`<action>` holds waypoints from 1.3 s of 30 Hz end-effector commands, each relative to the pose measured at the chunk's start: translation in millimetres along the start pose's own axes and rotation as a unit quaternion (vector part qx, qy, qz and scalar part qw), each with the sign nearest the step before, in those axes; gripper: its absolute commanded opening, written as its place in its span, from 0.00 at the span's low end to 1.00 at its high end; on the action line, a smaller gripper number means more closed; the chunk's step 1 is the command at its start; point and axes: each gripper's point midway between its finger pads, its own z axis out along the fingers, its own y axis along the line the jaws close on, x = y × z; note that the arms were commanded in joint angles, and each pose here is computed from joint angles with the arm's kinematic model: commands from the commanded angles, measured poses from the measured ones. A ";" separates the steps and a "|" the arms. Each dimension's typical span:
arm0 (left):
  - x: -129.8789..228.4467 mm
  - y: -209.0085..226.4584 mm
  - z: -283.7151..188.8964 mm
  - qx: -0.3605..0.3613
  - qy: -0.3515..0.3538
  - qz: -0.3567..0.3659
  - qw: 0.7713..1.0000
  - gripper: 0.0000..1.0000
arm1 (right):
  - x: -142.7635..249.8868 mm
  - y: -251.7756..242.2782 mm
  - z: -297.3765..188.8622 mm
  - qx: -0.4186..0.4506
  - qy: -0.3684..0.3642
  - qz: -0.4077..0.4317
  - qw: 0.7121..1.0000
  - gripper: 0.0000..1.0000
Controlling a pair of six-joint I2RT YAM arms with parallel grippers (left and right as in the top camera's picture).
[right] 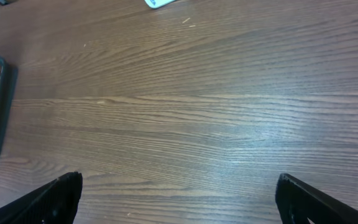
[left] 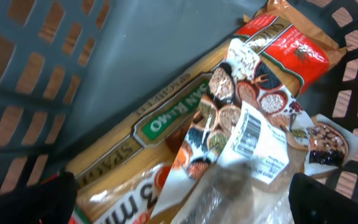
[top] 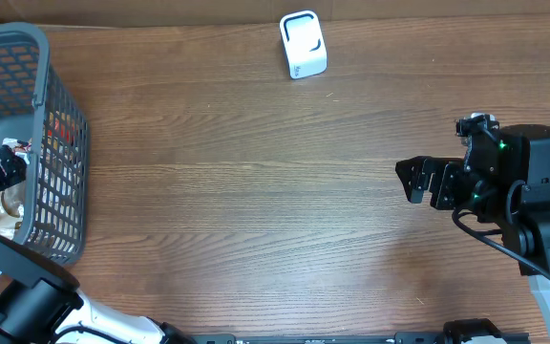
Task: Scan the item barcode
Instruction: 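Move the left gripper into the grey basket toward the snack bag, then grasp the crumpled snack bag with the left gripper and lift it out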
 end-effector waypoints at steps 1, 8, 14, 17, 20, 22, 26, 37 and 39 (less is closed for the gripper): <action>5.4 -6.4 16.9 0.021 0.010 0.020 1.000 1.00 | -8.9 4.2 -6.5 -0.001 -0.015 -0.018 1.000 1.00; 11.5 -19.1 33.2 0.067 0.016 0.012 0.998 0.92 | -9.0 4.2 -6.5 -0.001 -0.016 -0.016 1.000 1.00; 14.1 -32.3 30.2 0.102 0.017 0.005 0.995 0.82 | -9.0 4.2 -6.5 -0.001 -0.016 -0.016 1.000 1.00; 17.4 -35.6 29.8 0.107 0.025 0.001 0.994 0.81 | -9.0 4.2 -6.4 -0.001 -0.015 -0.016 1.000 1.00; 20.3 -42.2 29.7 0.116 0.033 0.001 0.993 0.81 | -9.0 4.1 -6.4 -0.001 -0.015 -0.016 1.000 1.00; 23.4 -48.5 29.8 0.121 0.042 0.002 0.992 0.80 | -9.1 4.1 -6.4 -0.001 -0.016 -0.016 1.000 1.00; 25.1 -74.0 28.0 0.162 0.050 0.005 0.986 0.82 | -10.0 4.3 -6.4 -0.002 -0.017 -0.017 1.000 1.00; 51.5 -93.0 37.5 0.142 0.115 0.029 0.983 0.78 | -12.5 4.9 -6.5 -0.003 -0.022 -0.019 1.000 1.00; 55.7 -93.4 39.9 0.142 0.118 0.028 0.982 0.74 | -12.5 5.0 -6.5 -0.003 -0.022 -0.019 1.000 1.00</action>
